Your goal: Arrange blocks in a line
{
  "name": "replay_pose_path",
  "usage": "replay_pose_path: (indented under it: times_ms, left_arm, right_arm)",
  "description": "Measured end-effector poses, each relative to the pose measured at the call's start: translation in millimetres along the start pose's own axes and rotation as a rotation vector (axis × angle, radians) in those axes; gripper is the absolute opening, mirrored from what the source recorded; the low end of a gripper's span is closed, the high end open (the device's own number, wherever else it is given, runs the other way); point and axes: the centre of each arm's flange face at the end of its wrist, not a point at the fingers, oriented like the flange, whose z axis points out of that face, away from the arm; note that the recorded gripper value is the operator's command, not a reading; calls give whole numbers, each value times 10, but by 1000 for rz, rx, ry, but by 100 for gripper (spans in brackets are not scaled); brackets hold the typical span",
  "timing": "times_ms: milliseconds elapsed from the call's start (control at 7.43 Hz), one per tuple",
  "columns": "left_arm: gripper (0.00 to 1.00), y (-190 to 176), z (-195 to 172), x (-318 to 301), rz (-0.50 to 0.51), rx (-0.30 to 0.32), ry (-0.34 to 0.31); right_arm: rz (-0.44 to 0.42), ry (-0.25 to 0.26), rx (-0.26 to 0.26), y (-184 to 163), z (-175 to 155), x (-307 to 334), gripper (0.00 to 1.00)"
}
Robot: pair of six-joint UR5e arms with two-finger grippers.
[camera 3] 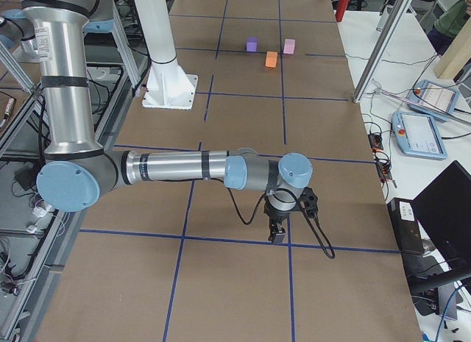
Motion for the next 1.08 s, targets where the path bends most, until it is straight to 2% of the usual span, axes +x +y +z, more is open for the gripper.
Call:
replay_pose_path:
  times_ms: [404, 673, 1077]
  left_arm:
    - [100, -265, 21, 389, 45, 43, 12]
    - [100, -669, 181, 1105, 75, 21, 33]
    - [100, -1138, 350, 2236, 28, 7, 86]
  right_arm:
    - [0, 0, 0, 0, 0, 0, 100]
    - [0, 0, 0, 0, 0, 0, 100]
    - [0, 0, 0, 0, 0, 0, 100]
